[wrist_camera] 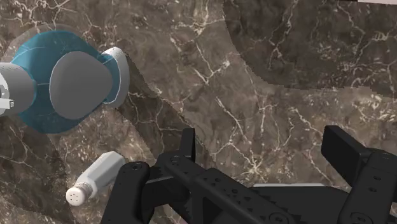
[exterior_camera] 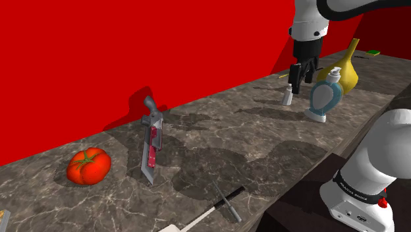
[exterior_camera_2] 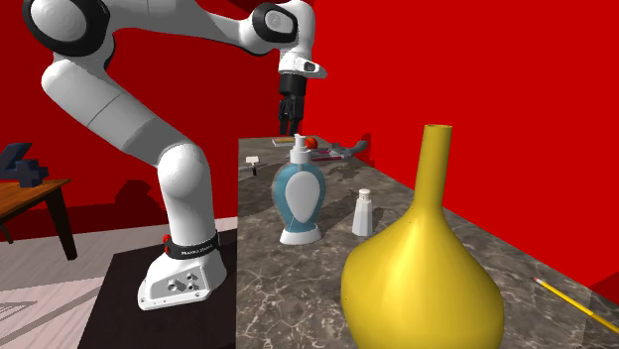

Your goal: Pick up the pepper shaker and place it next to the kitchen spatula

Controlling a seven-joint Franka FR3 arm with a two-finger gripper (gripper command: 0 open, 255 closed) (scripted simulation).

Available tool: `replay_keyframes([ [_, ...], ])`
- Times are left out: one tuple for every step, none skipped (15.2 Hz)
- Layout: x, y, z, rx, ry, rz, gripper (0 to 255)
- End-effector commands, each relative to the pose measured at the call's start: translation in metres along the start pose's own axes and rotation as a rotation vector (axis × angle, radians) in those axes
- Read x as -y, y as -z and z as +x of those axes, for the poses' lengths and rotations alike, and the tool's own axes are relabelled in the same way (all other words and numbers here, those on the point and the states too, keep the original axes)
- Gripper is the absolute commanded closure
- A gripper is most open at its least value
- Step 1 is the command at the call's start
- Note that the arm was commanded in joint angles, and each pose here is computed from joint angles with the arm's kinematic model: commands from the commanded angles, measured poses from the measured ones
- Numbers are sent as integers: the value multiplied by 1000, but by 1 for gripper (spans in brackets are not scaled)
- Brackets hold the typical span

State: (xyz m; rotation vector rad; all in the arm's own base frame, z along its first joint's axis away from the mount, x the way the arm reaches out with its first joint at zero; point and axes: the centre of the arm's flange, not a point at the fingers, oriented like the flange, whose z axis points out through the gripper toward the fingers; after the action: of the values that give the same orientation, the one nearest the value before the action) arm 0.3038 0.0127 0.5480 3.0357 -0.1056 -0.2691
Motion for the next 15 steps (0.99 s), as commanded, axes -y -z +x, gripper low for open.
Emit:
replay_keyframes([
  [0, 0, 0, 0, 0, 0, 0],
  [-13, -4, 5, -9, -1, 9, 0],
  [-25, -7, 9, -18, -3, 19, 0],
  [-38, -11, 14, -28, -4, 28, 0],
  [-50, -15, 19, -37, -5, 37, 0],
  [-63, -18, 24, -46, -7, 47, 0],
  [-75, -22, 28, -55, -8, 56, 0],
  [-88, -26, 33, -64, -9, 65, 0],
  [-100, -30, 38, -74, -11, 75, 0],
  [-112, -35, 43, -83, -12, 84, 0],
  [-125, -39, 48, -92, -13, 93, 0],
  [-137, -43, 52, -101, -15, 103, 0],
  [-149, -47, 57, -110, -16, 112, 0],
  [-162, -52, 62, -120, -17, 121, 0],
  [-174, -56, 67, -129, -19, 131, 0],
])
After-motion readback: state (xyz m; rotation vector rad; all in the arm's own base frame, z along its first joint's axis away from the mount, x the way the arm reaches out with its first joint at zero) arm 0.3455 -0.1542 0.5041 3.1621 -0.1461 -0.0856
